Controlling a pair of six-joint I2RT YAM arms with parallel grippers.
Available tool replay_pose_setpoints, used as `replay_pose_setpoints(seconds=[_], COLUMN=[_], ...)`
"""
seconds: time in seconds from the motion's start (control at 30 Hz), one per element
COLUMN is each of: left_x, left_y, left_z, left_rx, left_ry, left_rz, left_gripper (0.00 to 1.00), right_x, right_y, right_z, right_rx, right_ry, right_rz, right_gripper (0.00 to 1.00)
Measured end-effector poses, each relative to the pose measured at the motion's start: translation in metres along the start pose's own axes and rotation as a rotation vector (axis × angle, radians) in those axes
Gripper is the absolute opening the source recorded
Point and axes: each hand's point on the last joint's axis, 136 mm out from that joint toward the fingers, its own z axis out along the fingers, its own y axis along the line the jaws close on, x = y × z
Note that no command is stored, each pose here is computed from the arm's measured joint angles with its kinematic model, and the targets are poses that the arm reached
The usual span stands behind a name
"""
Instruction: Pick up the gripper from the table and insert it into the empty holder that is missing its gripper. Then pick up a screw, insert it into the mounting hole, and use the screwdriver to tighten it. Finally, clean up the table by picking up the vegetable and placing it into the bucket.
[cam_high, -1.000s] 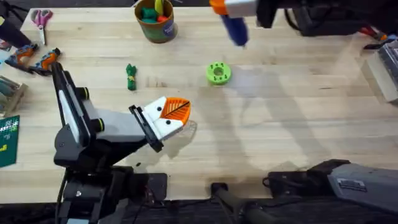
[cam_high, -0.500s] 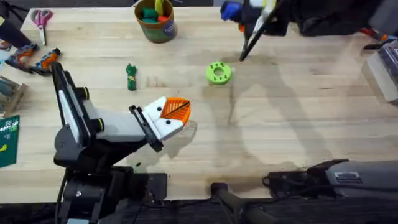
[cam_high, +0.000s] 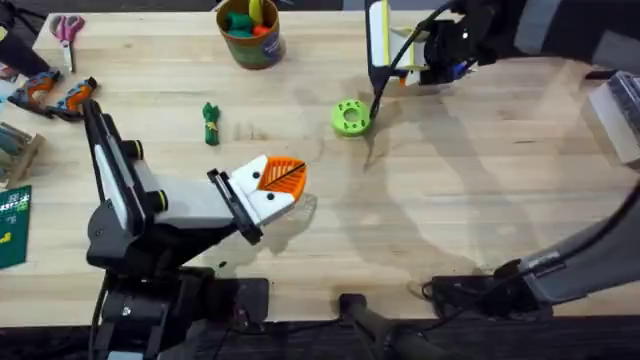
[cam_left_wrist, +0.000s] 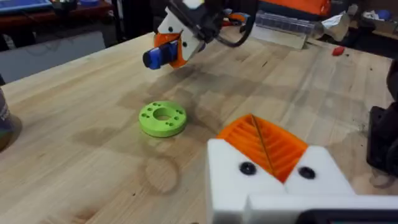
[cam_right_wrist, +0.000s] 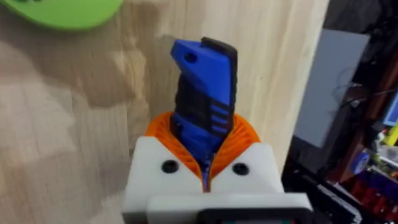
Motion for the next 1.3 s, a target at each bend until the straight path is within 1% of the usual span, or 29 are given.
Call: replay_pose_setpoints(seconds=[0.2, 0.33, 0.5, 0.73, 0.87, 0.93, 0.97, 1.0, 1.03, 1.13, 1.3], left_x=[0.000, 0.000, 0.000, 0.000, 0.000, 0.000, 0.000, 0.000, 0.000, 0.000, 0.000], left_y=[0.000, 0.000, 0.000, 0.000, 0.000, 0.000, 0.000, 0.000, 0.000, 0.000, 0.000], left_z=[0.000, 0.000, 0.000, 0.000, 0.000, 0.000, 0.000, 0.000, 0.000, 0.000, 0.000], left_rx=[0.000, 0.000, 0.000, 0.000, 0.000, 0.000, 0.000, 0.000, 0.000, 0.000, 0.000], left_ry=[0.000, 0.000, 0.000, 0.000, 0.000, 0.000, 0.000, 0.000, 0.000, 0.000, 0.000], left_rz=[0.000, 0.000, 0.000, 0.000, 0.000, 0.000, 0.000, 0.000, 0.000, 0.000, 0.000], left_gripper=[0.005, 0.005, 0.005, 0.005, 0.005, 0.005, 0.005, 0.005, 0.005, 0.005, 0.005], right_x=[0.019, 0.027, 0.030, 0.030, 0.030, 0.031, 0.030, 0.030, 0.030, 0.030, 0.029], right_y=[0.005, 0.015, 0.026, 0.025, 0.025, 0.021, 0.007, 0.006, 0.008, 0.011, 0.020], right_z=[0.016, 0.029, 0.040, 0.042, 0.042, 0.041, 0.038, 0.037, 0.037, 0.035, 0.023], right_rx=[-0.017, -0.052, -0.087, -0.085, -0.085, -0.071, -0.033, -0.033, -0.040, -0.057, -0.100], right_ry=[0.043, 0.056, 0.062, 0.062, 0.063, 0.064, 0.063, 0.063, 0.064, 0.067, 0.071], right_rz=[0.014, 0.026, 0.027, 0.023, 0.019, 0.015, 0.003, 0.004, 0.004, 0.005, 0.011], right_gripper=[0.027, 0.027, 0.027, 0.032, 0.211, 0.466, 0.858, 0.887, 0.892, 0.896, 0.896])
